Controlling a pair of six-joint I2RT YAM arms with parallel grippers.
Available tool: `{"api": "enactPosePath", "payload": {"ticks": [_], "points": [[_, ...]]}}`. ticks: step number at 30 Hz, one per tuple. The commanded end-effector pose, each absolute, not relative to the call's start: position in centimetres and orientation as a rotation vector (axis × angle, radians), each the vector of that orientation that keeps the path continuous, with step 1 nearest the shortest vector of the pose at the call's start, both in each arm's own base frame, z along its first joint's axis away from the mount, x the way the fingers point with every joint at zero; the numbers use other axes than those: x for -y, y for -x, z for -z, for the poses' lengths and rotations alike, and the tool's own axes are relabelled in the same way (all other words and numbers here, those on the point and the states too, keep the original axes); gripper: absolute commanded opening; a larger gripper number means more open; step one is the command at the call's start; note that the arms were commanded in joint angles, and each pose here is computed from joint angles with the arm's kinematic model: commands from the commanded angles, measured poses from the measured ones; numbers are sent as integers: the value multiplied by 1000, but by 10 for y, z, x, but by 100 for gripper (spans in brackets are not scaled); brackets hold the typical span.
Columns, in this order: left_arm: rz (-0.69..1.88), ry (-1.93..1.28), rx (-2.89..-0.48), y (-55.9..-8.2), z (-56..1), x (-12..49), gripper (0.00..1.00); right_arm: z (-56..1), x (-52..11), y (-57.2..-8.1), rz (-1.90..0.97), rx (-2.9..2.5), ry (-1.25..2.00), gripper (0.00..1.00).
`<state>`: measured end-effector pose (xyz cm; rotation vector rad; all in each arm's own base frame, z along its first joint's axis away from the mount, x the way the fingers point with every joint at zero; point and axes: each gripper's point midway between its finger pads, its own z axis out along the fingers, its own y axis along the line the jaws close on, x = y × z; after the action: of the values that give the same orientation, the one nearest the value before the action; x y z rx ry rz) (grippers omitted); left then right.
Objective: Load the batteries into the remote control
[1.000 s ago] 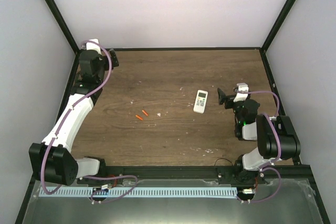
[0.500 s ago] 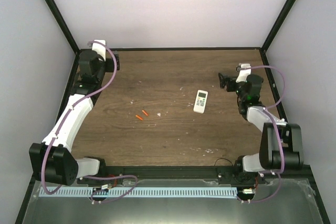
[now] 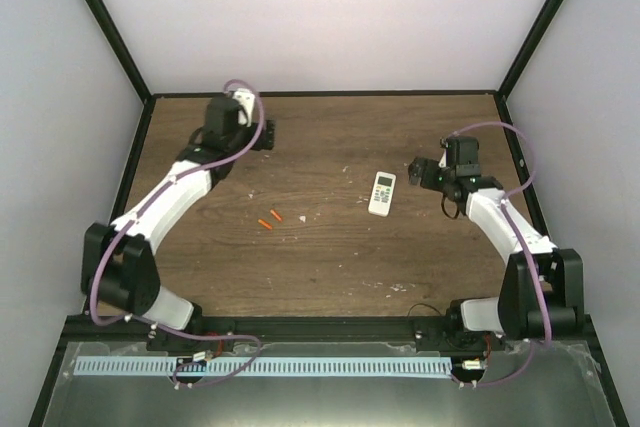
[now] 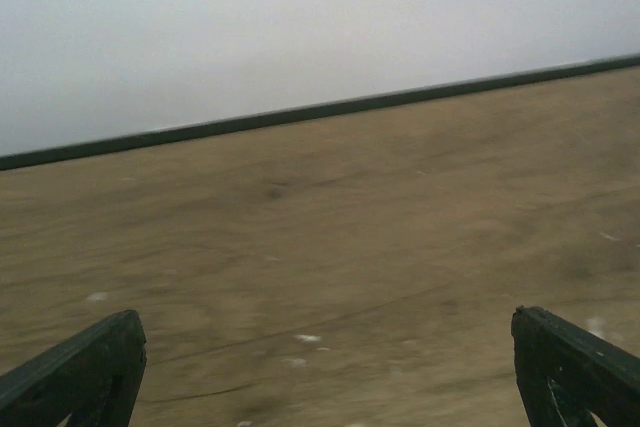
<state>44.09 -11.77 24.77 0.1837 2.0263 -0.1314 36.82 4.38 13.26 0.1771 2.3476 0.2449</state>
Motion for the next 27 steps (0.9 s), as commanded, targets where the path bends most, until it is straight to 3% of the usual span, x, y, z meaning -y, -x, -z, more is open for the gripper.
{"api": "enactPosePath", "payload": {"ticks": [1, 11, 19, 27], "points": [[293, -258, -2094, -449, -246, 184, 100, -140, -12, -371, -67, -2408, -418, 100], [409, -469, -2264, -450, -220, 319, 100, -147, 24, -416, 20, -2442, -570, 100], [494, -641, -2353, -429, -192, 399, 100, -140, 63, -419, 28, -2440, -644, 100], [486, -641, -2439, -412, -147, 422, 100, -121, 70, -407, 71, -2461, -730, 100]]}}
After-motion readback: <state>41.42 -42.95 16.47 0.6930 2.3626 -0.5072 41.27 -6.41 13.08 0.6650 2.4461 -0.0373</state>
